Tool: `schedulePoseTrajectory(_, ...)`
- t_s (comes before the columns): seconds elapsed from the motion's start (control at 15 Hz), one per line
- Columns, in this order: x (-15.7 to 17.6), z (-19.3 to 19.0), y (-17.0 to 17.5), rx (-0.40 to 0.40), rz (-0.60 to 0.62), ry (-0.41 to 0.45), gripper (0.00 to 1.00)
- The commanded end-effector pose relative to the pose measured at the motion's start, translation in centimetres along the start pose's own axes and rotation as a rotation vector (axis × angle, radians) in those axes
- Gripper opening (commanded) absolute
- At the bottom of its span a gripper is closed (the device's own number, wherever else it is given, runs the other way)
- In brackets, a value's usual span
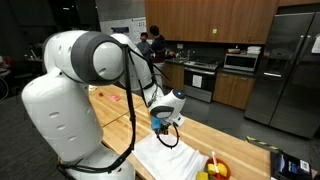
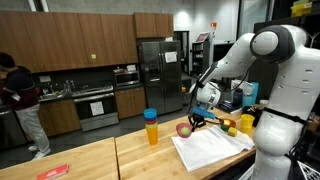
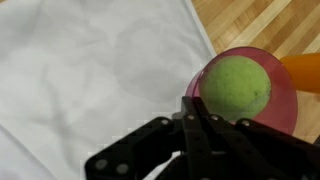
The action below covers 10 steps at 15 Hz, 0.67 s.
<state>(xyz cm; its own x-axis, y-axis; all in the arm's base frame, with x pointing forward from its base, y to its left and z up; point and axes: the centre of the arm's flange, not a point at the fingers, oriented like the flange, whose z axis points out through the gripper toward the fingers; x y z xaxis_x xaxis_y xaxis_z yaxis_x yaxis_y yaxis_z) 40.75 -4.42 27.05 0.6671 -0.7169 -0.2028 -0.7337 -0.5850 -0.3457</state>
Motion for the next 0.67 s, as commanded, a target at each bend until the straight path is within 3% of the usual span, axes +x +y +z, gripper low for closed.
schedulePoseTrajectory(0.0, 4.6, 1.3, 0.7, -0.019, 0.043, -0.016, 0.01)
schedulePoseTrajectory(0.4, 9.5, 3.2, -0.3, -0.067, 0.030, 0.086, 0.01)
schedulePoseTrajectory(0.6, 10.1, 4.9, -2.9, -0.106, -0.076, 0.015, 0.01)
